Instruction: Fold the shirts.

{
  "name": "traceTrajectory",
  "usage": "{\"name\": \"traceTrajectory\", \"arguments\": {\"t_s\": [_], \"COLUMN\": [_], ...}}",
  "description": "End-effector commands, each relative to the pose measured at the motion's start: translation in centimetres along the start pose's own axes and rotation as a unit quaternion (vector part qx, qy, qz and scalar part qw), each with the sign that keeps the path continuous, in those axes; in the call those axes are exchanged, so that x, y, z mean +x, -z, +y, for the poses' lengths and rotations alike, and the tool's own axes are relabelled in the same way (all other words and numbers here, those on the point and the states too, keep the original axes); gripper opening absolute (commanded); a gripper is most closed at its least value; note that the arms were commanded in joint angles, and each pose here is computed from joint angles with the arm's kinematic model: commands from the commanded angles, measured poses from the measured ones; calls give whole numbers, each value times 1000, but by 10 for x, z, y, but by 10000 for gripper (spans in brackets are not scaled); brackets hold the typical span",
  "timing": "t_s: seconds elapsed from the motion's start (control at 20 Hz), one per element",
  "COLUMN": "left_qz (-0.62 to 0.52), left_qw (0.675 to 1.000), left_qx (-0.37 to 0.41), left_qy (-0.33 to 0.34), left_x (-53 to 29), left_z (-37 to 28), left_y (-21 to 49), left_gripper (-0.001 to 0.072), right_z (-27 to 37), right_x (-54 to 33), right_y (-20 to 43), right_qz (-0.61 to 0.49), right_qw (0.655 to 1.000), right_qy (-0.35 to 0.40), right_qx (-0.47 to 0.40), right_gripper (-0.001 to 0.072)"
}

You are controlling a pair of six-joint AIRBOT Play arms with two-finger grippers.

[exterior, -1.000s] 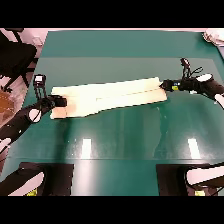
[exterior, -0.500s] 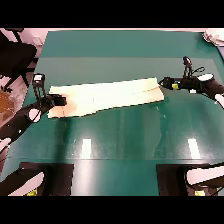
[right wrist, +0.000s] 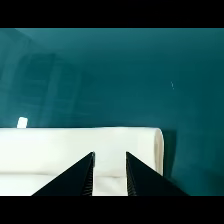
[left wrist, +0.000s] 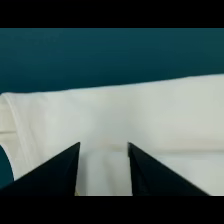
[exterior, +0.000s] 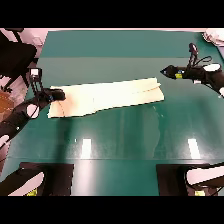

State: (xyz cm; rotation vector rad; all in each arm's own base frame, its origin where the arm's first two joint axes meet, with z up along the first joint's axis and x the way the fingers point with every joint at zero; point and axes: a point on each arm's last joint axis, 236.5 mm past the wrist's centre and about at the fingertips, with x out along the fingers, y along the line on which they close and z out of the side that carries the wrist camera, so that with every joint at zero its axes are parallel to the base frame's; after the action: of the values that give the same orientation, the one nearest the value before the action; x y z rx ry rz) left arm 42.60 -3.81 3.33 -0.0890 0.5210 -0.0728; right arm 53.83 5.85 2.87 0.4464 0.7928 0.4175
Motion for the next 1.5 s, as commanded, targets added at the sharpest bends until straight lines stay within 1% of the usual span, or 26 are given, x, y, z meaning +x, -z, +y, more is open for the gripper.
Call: {"name": "traceTrajectory", "arguments": {"t_s": [0.0, 0.05, 0.1, 0.15, 0.25, 0.4, 0.5, 0.55, 0.6, 0.7, 0.8, 0.85, 0.9, 0.95, 1.05, 1.15, 1.25, 1.3, 1.45], "left_qz": [-13, -7, 7, 21, 49, 125, 194, 221, 230, 219, 210, 213, 218, 227, 242, 265, 297, 307, 319], "left_qw": [1000, 1000, 999, 997, 992, 976, 962, 955, 950, 947, 945, 942, 941, 938, 936, 938, 933, 932, 932], "left_qx": [4, 16, 47, 73, 102, 155, 161, 156, 147, 123, 108, 112, 109, 106, 89, 37, -9, -25, -65], "left_qy": [9, 15, 24, 32, 49, 83, 105, 125, 151, 200, 228, 233, 236, 241, 241, 220, 202, 193, 162], "left_x": [-4, -7, -11, -15, -25, -40, -49, -56, -61, -67, -70, -70, -67, -61, -47, -30, -17, -9, 15], "left_z": [-7, -11, -16, -21, -30, -40, -43, -51, -63, -88, -109, -117, -125, -135, -150, -156, -156, -156, -150], "left_y": [-31, -38, -43, -46, -53, -31, 3, 16, 21, 17, 14, 16, 21, 28, 43, 56, 70, 75, 85], "left_gripper": [350, 290, 33, 22, 21, 22, 30, 296, 443, 430, 428, 380, 172, 22, 21, 21, 20, 20, 20], "right_z": [11, 7, 6, 3, -6, -17, -23, -25, -27, -29, -29, -30, -34, -40, -42, -50, -54, -56, -64], "right_x": [-8, -10, -14, -20, -34, -59, -69, -72, -75, -76, -76, -75, -74, -73, -69, -65, -57, -54, -41], "right_y": [-10, -5, 1, 6, 14, 30, 34, 36, 36, 35, 36, 36, 35, 38, 53, 75, 93, 102, 119], "right_qz": [4, 16, 30, 41, 60, 97, 104, 107, 108, 106, 108, 107, 107, 112, 141, 180, 210, 223, 245], "right_qw": [1000, 1000, 999, 999, 997, 993, 991, 991, 990, 990, 990, 990, 990, 990, 985, 978, 969, 964, 955], "right_qy": [-13, -11, -19, -25, -37, -61, -66, -68, -68, -66, -64, -62, -52, -39, -41, -39, -53, -59, -70], "right_qx": [-20, -23, -18, -12, 10, 37, 48, 51, 55, 61, 70, 72, 73, 76, 87, 102, 120, 128, 149], "right_gripper": [251, 251, 251, 256, 392, 396, 396, 396, 396, 396, 397, 427, 521, 565, 580, 628, 643, 714, 714]}}
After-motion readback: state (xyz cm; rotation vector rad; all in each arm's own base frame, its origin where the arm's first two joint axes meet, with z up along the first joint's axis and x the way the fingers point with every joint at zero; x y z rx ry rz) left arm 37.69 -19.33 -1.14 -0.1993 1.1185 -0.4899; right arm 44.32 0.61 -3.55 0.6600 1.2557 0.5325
